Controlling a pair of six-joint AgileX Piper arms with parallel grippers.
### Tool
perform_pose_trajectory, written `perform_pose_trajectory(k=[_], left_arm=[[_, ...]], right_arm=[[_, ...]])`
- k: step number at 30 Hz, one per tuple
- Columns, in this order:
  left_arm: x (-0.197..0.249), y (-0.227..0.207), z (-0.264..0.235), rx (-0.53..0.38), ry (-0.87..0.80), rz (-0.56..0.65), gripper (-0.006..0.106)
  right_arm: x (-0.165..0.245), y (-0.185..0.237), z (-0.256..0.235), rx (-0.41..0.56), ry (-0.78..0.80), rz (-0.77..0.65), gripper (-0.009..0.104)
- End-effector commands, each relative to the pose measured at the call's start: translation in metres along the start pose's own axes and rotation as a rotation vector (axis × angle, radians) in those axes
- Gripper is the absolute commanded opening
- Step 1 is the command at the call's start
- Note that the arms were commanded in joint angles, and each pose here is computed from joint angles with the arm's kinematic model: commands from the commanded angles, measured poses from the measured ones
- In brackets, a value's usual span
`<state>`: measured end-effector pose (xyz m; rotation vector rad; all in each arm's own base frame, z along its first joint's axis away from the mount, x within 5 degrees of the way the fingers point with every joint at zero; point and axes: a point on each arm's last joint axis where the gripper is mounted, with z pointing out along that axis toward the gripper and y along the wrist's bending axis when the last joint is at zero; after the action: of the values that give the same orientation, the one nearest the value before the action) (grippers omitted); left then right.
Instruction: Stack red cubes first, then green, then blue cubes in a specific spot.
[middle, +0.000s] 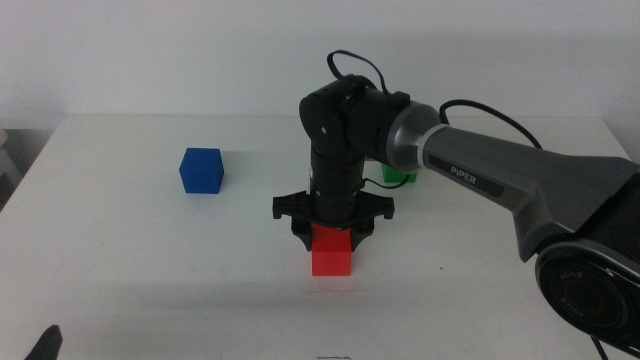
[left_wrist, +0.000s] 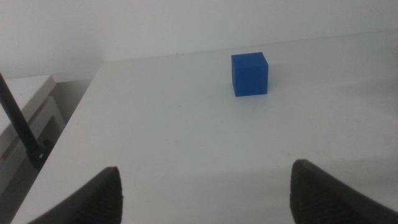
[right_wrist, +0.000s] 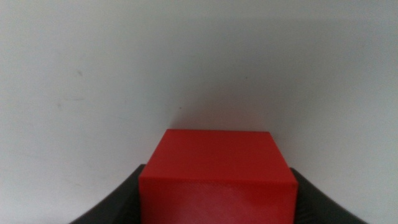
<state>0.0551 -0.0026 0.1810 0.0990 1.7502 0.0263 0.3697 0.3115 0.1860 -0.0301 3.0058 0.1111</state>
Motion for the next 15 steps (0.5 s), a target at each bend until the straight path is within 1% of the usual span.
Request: perform_pose_trajectory(k=[1,5,9,10,11,15], left_arm=[[-0.0090,0.0008,-0.0021,-0.008,-0.101,-0.008,0.091],[-0.0090,0.0008,-0.0021,-0.008,-0.101,-0.008,0.091],[-0.0090,0.0008,-0.0021,-0.008,-0.101,-0.008,0.091],[-0.0090,0.0008,-0.0021,-0.008,-0.101,-0.008,0.091],[-0.0090,0.0008,-0.0021,-0.008,-0.101,-0.008,0.091],[-0.0090,0.0008,-0.0021,-0.008,-0.101,-0.008,0.091]], right_arm=[[-0.0022,-0.0014,-0.0381,-0.030,-0.054,0.010,-0.001],[-0.0010,-0.0024,-0.0366,-0.016,-0.038,0.030,0.003],[-0.0009,-0.0023,-0.0366,-0.018,-0.037,0.033,0.013],[-0.0007,-0.0022,-0.0366,-0.019,-0.036,0.033,0.030],[-0.0007,-0.0021,-0.0366,-0.019,-0.036,0.023,0.055],[-0.0009,-0.0020,-0.0368,-0.020,-0.037,0.014,0.079]])
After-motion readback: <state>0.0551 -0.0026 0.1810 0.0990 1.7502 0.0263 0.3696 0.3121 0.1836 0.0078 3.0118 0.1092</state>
